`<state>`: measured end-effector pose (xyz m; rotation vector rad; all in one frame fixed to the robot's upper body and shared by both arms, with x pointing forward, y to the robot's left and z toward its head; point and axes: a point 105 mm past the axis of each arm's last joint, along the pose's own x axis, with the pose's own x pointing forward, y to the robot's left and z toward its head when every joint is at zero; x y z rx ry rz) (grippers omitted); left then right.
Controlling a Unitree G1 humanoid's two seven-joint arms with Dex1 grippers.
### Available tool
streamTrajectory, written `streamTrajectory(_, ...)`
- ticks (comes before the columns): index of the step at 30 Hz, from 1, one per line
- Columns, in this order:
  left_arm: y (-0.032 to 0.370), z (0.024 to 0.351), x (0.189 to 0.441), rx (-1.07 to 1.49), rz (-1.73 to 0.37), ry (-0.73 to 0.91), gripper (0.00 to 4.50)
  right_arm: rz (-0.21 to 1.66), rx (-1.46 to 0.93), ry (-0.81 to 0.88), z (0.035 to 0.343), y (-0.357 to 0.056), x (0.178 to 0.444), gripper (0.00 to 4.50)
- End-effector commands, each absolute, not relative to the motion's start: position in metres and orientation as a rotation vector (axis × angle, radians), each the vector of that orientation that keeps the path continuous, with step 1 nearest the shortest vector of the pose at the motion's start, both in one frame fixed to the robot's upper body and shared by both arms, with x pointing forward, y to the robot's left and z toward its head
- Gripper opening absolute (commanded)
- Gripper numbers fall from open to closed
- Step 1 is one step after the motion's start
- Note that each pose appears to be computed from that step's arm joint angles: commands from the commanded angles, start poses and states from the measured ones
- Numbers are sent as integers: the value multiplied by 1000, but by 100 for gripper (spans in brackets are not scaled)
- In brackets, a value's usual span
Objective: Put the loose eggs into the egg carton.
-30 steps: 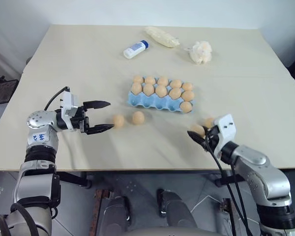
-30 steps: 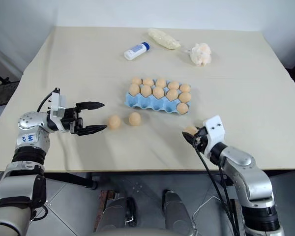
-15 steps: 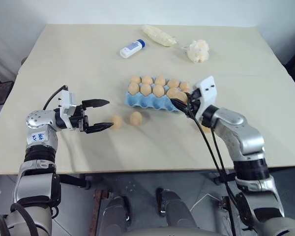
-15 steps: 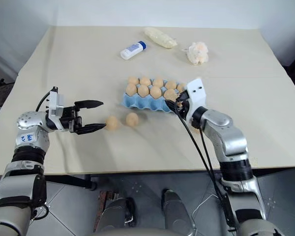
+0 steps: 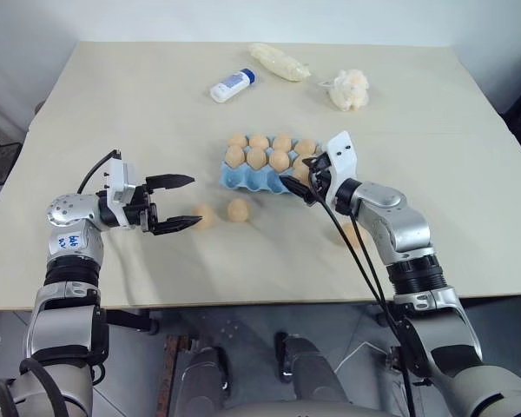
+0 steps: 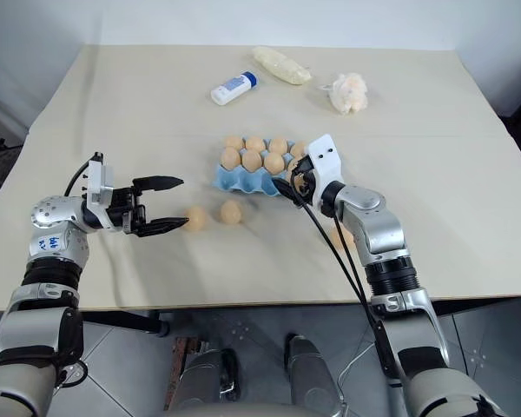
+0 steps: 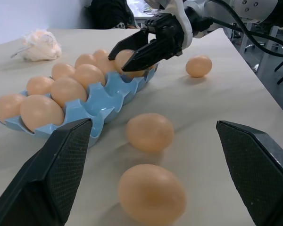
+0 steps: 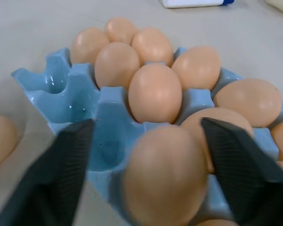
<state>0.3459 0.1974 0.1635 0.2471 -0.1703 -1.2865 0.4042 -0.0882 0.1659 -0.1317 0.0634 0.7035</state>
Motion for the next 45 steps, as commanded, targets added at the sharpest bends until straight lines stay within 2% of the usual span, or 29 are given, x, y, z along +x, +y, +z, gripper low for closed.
streamTrajectory(1,197,174,341,278,-1327,-229,450,720,-160,4,184,-88,400,446)
streamTrajectory(8,196,173,341,273,-1329,-232,450,699,-177,-38,201,-103,390,446)
streamTrajectory(14,197,173,340,271,-1335,-231,450,695,-161,-70,218,-130,363,446)
streamTrajectory(20,198,172,339,261,-1341,-226,450,705,-119,-90,224,-168,306,446)
streamTrajectory(28,196,171,337,226,-1353,-246,450,699,-139,-27,199,-199,245,446)
streamTrajectory(35,191,163,334,213,-1401,-201,450,622,-112,-7,174,-210,225,446)
streamTrajectory(45,185,176,339,208,-1413,-259,450,541,-92,-52,161,-213,228,446)
